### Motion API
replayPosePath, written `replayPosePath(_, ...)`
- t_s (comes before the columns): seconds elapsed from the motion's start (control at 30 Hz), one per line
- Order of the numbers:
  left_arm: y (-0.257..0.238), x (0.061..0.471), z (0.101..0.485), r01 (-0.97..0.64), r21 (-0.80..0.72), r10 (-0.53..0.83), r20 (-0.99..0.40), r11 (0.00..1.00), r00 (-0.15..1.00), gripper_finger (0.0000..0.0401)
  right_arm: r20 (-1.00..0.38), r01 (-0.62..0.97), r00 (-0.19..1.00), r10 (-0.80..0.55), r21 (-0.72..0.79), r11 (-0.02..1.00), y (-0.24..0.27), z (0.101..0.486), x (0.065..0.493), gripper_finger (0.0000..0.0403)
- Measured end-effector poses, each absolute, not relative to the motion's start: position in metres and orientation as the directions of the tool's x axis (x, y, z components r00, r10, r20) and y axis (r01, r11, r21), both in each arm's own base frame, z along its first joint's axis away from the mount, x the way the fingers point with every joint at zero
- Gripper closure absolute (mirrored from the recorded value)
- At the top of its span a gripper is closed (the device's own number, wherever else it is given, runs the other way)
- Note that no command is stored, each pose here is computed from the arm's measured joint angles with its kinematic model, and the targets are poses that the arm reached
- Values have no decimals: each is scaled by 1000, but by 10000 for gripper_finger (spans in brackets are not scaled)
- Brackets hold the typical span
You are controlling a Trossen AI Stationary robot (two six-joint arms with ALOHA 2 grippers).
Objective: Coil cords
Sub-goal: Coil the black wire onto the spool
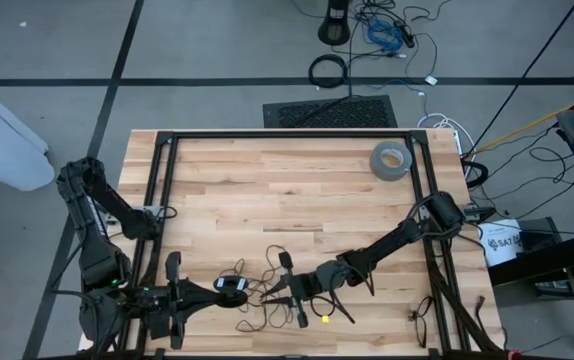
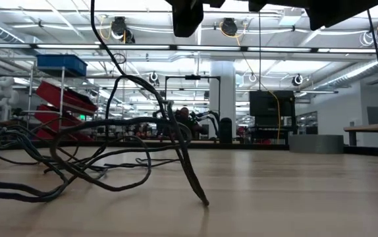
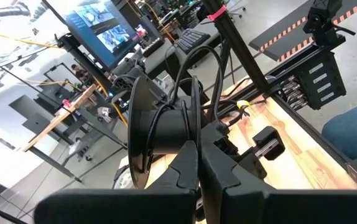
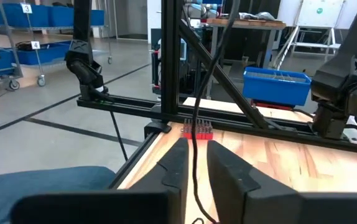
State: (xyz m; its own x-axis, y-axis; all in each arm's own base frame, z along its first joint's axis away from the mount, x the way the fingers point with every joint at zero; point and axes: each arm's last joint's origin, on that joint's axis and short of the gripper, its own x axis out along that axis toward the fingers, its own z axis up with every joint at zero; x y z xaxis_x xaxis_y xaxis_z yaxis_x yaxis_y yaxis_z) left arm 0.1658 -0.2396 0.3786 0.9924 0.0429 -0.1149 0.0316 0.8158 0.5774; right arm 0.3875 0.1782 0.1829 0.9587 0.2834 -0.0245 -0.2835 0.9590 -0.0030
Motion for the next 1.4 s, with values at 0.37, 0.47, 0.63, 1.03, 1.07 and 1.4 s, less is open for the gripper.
replayPosePath(0.37, -240, 166, 379, 32, 578, 43, -115, 816, 992, 399, -31, -284, 958, 285, 18, 959, 178, 182, 388, 322)
replayPosePath(0.47, -240, 166, 379, 32, 578, 43, -115, 815, 992, 399, -33, -284, 958, 285, 27, 958, 178, 182, 388, 299)
replayPosePath(0.63, -239, 166, 379, 32, 578, 43, -115, 816, 992, 399, -33, -283, 958, 284, 28, 959, 177, 182, 388, 277)
replayPosePath(1.03, -238, 168, 379, 24, 578, 53, -115, 816, 992, 399, -18, -282, 959, 283, 28, 959, 179, 180, 391, 288)
replayPosePath(1.07, -237, 169, 379, 21, 578, 57, -115, 816, 992, 399, -19, -281, 959, 282, 28, 959, 180, 177, 395, 288)
replayPosePath(1.4, -237, 169, 378, 28, 581, 52, -120, 814, 991, 399, -60, -269, 961, 270, 13, 963, 182, 171, 409, 289)
